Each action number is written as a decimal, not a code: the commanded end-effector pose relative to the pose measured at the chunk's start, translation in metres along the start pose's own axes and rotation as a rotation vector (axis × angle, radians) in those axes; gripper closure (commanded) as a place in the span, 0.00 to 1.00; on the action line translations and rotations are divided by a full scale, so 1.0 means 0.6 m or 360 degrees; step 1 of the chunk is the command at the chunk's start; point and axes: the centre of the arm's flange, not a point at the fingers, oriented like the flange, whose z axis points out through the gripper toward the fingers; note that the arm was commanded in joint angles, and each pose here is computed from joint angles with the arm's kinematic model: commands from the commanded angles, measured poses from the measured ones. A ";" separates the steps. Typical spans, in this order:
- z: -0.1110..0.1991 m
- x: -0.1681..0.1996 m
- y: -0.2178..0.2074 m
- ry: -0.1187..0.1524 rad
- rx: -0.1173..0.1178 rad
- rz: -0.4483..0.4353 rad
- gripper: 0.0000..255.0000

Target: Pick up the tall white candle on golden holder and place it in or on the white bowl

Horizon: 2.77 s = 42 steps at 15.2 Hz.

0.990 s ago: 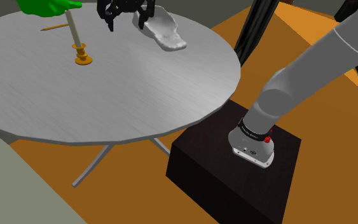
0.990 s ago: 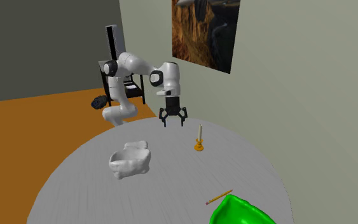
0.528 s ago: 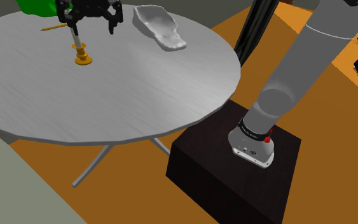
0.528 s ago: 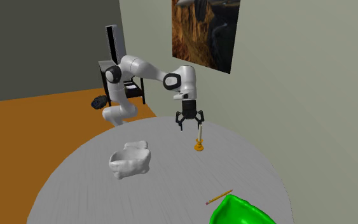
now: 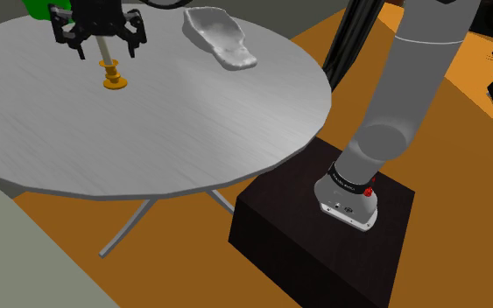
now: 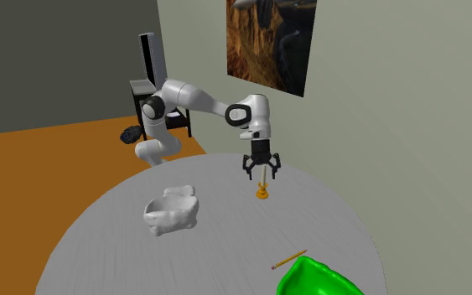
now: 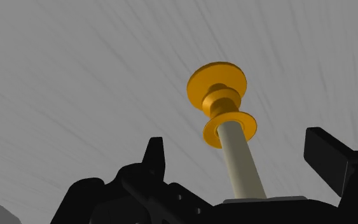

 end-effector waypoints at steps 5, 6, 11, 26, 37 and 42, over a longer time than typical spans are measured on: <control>0.032 -0.001 0.000 0.0001 0.0000 0.0000 0.00; 0.032 -0.001 0.000 0.0001 0.0000 0.0000 0.00; 0.032 -0.001 0.000 0.0001 0.0000 0.0000 1.00; -0.016 0.021 -0.004 0.0001 0.0000 0.0000 1.00; -0.104 0.061 -0.010 0.0001 0.0000 0.0000 1.00; -0.144 0.079 -0.012 0.0001 0.0000 0.0000 1.00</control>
